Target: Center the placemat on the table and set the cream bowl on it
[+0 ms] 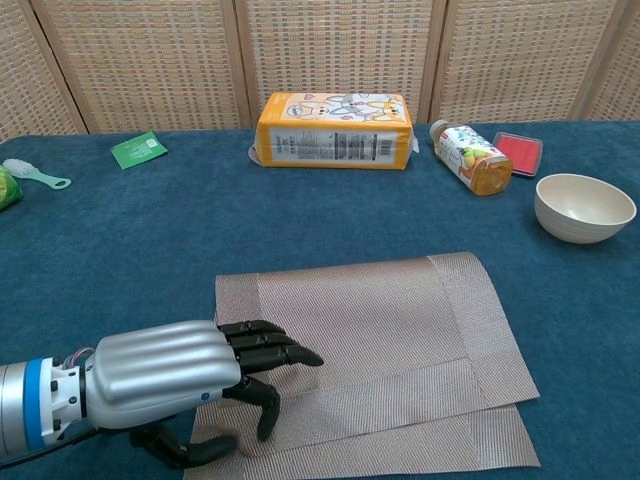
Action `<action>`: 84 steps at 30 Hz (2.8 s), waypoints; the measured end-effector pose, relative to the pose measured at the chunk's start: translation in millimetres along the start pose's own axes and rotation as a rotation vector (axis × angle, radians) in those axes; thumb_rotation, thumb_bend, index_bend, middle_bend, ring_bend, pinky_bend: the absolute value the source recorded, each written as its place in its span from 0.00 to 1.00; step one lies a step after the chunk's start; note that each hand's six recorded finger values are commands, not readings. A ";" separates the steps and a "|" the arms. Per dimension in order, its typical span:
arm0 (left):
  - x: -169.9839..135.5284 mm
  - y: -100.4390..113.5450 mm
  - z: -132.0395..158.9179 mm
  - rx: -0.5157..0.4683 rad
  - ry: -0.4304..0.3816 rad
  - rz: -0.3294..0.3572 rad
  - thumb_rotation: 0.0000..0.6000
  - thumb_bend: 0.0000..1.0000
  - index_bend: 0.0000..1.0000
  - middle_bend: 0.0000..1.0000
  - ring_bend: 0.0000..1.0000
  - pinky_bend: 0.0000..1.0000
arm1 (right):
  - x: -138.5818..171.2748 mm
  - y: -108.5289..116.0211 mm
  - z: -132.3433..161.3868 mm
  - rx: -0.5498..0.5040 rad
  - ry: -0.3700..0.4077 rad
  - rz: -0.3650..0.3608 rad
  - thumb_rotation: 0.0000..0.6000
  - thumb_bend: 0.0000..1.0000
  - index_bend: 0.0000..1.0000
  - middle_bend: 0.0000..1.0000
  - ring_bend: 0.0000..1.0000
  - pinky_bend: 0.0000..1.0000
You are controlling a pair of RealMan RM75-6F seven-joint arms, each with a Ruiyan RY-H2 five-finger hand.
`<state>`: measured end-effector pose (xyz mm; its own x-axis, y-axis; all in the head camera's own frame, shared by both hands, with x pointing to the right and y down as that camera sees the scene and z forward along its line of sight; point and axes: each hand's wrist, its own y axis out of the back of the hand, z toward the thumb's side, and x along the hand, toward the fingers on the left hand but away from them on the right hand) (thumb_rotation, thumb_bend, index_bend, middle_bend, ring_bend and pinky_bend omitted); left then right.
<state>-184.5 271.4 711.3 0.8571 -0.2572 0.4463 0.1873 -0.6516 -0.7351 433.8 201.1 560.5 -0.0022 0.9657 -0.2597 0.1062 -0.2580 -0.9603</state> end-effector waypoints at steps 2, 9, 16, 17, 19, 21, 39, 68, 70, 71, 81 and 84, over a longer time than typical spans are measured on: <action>0.6 -0.4 -1.1 -0.001 0.006 0.001 1.00 0.53 0.48 0.00 0.00 0.00 | 0.0 0.2 0.0 -0.002 0.000 0.000 1.00 0.00 0.02 0.00 0.00 0.00; 1.7 1.2 -1.2 -0.005 0.012 0.012 1.00 0.55 0.57 0.00 0.00 0.00 | -0.1 0.5 0.0 -0.005 0.000 0.001 1.00 0.00 0.02 0.00 0.00 0.00; 2.9 2.0 -2.5 -0.004 0.020 0.015 1.00 0.62 0.62 0.00 0.00 0.00 | 0.2 1.4 0.1 -0.005 0.000 -0.002 1.00 0.00 0.03 0.00 0.00 0.00; 3.0 2.0 -2.4 -0.004 0.021 0.016 1.00 0.63 0.64 0.00 0.00 0.00 | 0.3 1.4 0.0 -0.005 0.000 -0.002 1.00 0.00 0.02 0.00 0.00 0.00; 3.4 2.2 -2.5 -0.005 0.022 0.018 1.00 0.66 0.68 0.00 0.00 0.00 | 0.3 1.3 0.0 -0.005 0.000 -0.001 1.00 0.00 0.02 0.00 0.00 0.00; 3.7 2.4 -2.6 -0.007 0.024 0.020 1.00 0.68 0.73 0.00 0.00 0.00 | 0.2 1.1 0.0 -0.004 0.000 0.000 1.00 0.00 0.02 0.00 0.00 0.00; 15.4 66.3 -19.5 -0.159 0.144 0.205 1.00 0.78 0.82 0.00 0.00 0.00 | 0.2 1.2 -0.1 -0.005 0.000 0.001 1.00 0.00 0.02 0.00 0.00 0.00; -23.4 148.4 -243.4 -0.263 0.823 0.401 1.00 0.70 0.70 0.00 0.00 0.00 | -2.4 -4.7 1.7 0.013 -0.002 0.017 1.00 0.00 0.03 0.00 0.00 0.00; -28.4 142.9 -250.6 -0.269 0.845 0.394 1.00 0.38 0.32 0.00 0.00 0.00 | -2.7 -5.9 2.7 0.015 0.000 0.021 1.00 0.00 0.03 0.00 0.00 0.00; -29.4 140.5 -252.2 -0.277 0.849 0.387 1.00 0.16 0.11 0.00 0.00 0.00 | -2.7 -6.2 3.0 0.016 0.001 0.021 1.00 0.00 0.03 0.00 0.00 0.00; -60.3 156.7 -245.5 -0.292 0.827 0.457 1.00 0.00 0.00 0.00 0.00 0.00 | -2.2 -8.4 7.6 0.023 0.033 0.034 1.00 0.00 0.03 0.00 0.00 0.00; -79.6 164.0 -237.3 -0.252 0.830 0.470 1.00 0.00 0.00 0.00 0.00 0.00 | -2.7 -9.9 16.4 0.044 0.093 0.043 1.00 0.00 0.03 0.00 0.00 0.00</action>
<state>-335.9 15.6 676.3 0.1916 -0.8852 0.4238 -0.2764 -0.4630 -0.8421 416.5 200.6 569.0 0.0938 0.9518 -0.2921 0.0601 -0.2982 -0.9526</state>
